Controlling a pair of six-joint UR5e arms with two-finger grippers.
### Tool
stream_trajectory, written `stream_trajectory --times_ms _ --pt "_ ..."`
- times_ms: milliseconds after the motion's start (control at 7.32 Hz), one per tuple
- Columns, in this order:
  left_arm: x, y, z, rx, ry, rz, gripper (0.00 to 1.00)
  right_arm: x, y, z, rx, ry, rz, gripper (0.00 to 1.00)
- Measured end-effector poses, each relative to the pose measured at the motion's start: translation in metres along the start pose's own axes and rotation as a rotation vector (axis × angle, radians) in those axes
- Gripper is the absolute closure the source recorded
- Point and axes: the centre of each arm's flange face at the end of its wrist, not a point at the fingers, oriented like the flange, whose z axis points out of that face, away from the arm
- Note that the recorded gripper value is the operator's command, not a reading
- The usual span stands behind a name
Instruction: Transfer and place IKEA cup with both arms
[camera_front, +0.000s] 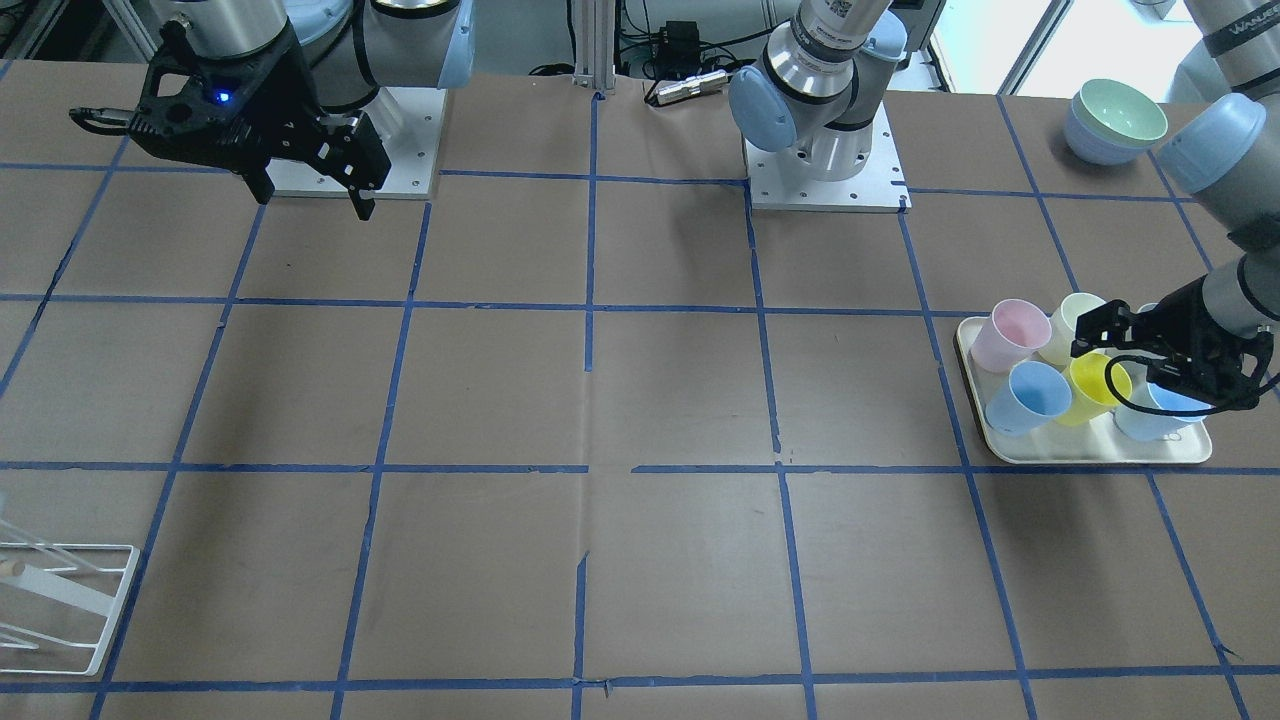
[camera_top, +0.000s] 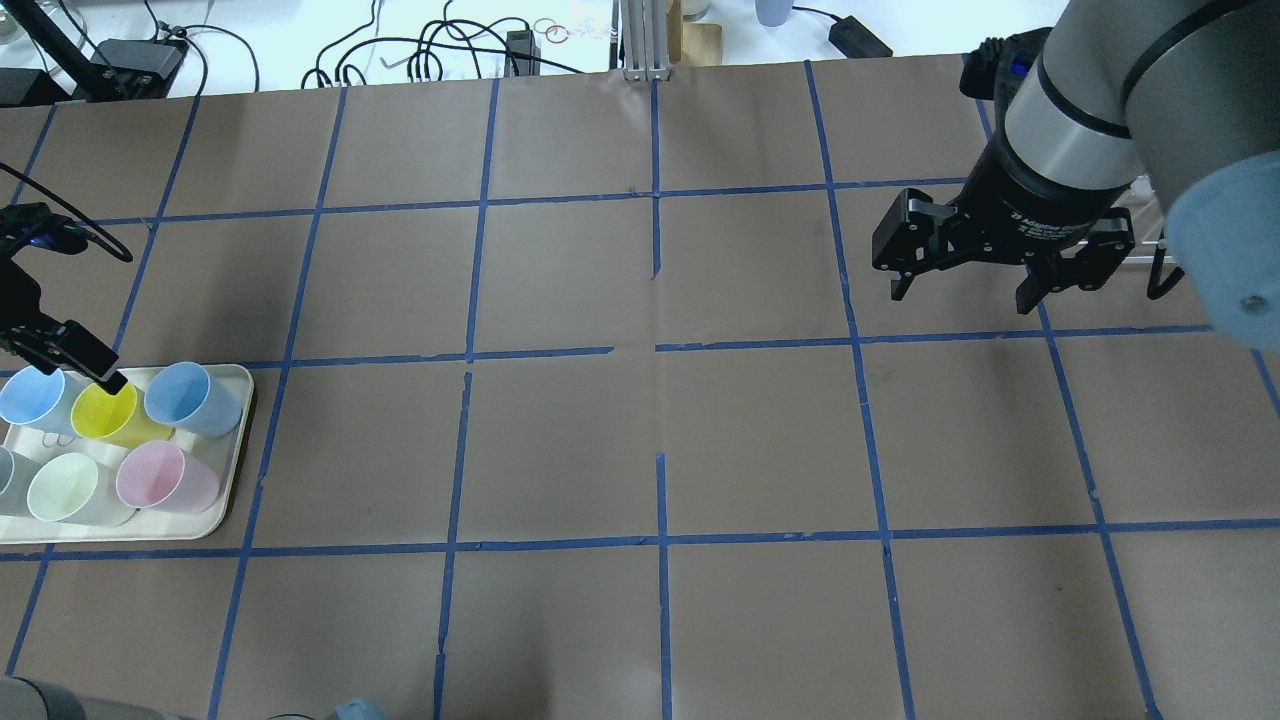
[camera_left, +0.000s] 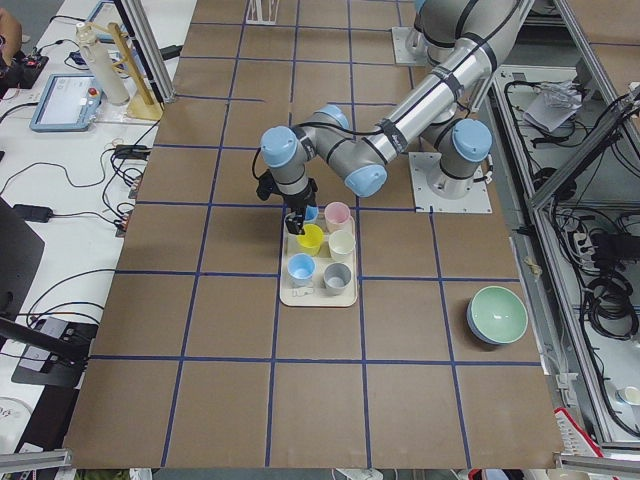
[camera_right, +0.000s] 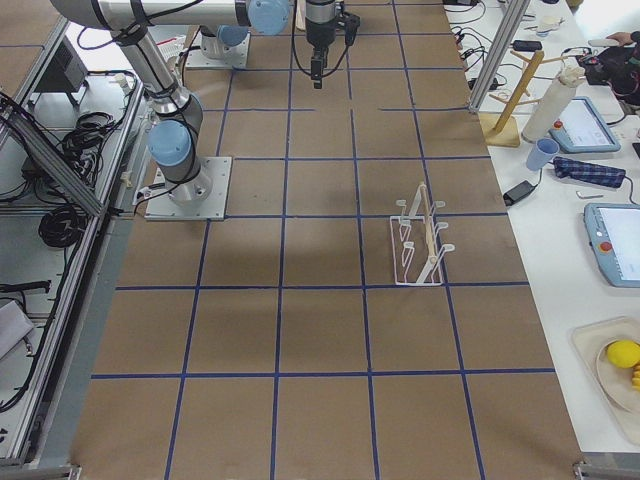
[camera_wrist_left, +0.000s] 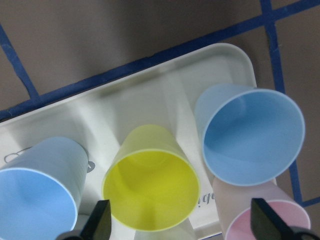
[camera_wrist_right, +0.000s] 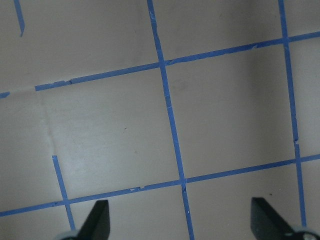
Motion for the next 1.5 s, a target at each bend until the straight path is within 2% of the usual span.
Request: stream_trajectory --times_ms 410,820,1094,1504 --pt "0.091 -0.023 -0.066 0.036 -0.024 -0.125 0.00 0.001 0.003 0.000 -0.015 0.004 -0.023 0.00" --pt "0.233 -0.049 -0.105 0.067 -0.063 -0.264 0.00 0.001 0.003 0.000 -0.020 0.004 -0.037 0.00" --pt "0.307 -0.059 -0.126 0.125 -0.037 -0.337 0.00 0.001 0.004 0.000 -0.018 0.003 -0.087 0.00" --pt "0.364 -0.078 -0.151 0.135 -0.023 -0.371 0.00 0.002 0.014 -0.003 -0.047 0.000 -0.106 0.00"
